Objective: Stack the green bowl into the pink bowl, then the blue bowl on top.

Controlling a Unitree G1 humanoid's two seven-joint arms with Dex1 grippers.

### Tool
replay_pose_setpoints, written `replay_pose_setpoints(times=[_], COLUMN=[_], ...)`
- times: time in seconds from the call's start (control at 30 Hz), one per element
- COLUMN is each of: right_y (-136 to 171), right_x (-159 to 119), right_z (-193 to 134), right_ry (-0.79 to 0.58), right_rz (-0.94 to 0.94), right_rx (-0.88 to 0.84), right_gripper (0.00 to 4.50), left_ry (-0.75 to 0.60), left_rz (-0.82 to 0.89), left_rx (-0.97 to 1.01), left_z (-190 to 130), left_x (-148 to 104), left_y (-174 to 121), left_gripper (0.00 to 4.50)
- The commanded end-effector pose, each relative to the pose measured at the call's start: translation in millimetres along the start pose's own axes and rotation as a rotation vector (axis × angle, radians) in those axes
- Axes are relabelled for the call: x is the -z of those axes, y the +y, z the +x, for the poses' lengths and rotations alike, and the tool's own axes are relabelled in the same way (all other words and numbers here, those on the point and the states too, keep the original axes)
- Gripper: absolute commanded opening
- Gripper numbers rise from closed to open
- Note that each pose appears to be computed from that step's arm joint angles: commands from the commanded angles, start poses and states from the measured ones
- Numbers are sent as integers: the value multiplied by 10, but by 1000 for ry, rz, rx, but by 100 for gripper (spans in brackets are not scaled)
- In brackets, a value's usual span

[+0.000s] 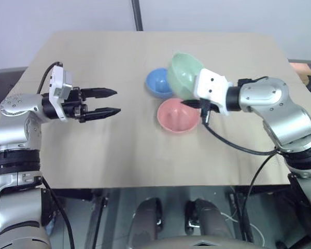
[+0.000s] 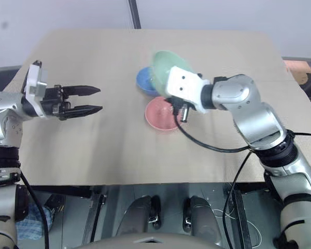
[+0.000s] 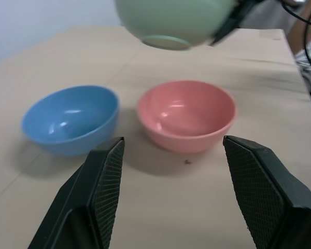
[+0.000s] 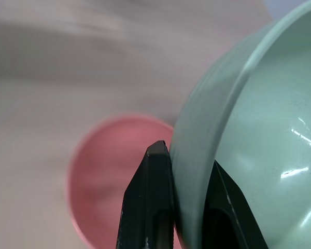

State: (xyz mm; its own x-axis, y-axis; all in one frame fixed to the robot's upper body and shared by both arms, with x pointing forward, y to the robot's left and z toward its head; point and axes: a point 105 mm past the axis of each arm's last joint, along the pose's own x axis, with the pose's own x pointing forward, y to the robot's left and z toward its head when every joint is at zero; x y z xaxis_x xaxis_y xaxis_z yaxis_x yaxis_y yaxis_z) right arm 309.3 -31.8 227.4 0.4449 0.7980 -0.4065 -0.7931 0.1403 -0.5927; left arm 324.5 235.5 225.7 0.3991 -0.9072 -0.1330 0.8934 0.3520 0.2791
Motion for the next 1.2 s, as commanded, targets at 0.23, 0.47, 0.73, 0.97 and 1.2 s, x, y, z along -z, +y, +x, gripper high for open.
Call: replay_pose_setpoints(times=[0.23,0.47,0.73,0.97,1.2], right_y=[190,264,221,4,-445], right_x=[-89,-57,-84,-280,-550], right_z=[207,243,240,150,139], right_ry=[0,12,19,-32,-141], right_rz=[-90,-89,-97,-73,17], right_rx=[-55,-81,-66,-12,175], right_gripper=[7,112,274,274,274], left_ry=[7,8,8,10,12], left_rz=[44,48,51,50,54], left_rx=[-2,3,8,8,-14], left_z=[49,55,69,76,91], left_x=[-23,-25,-24,-15,1], left_y=[61,61,60,62,95], left_gripper=[321,321,321,321,321])
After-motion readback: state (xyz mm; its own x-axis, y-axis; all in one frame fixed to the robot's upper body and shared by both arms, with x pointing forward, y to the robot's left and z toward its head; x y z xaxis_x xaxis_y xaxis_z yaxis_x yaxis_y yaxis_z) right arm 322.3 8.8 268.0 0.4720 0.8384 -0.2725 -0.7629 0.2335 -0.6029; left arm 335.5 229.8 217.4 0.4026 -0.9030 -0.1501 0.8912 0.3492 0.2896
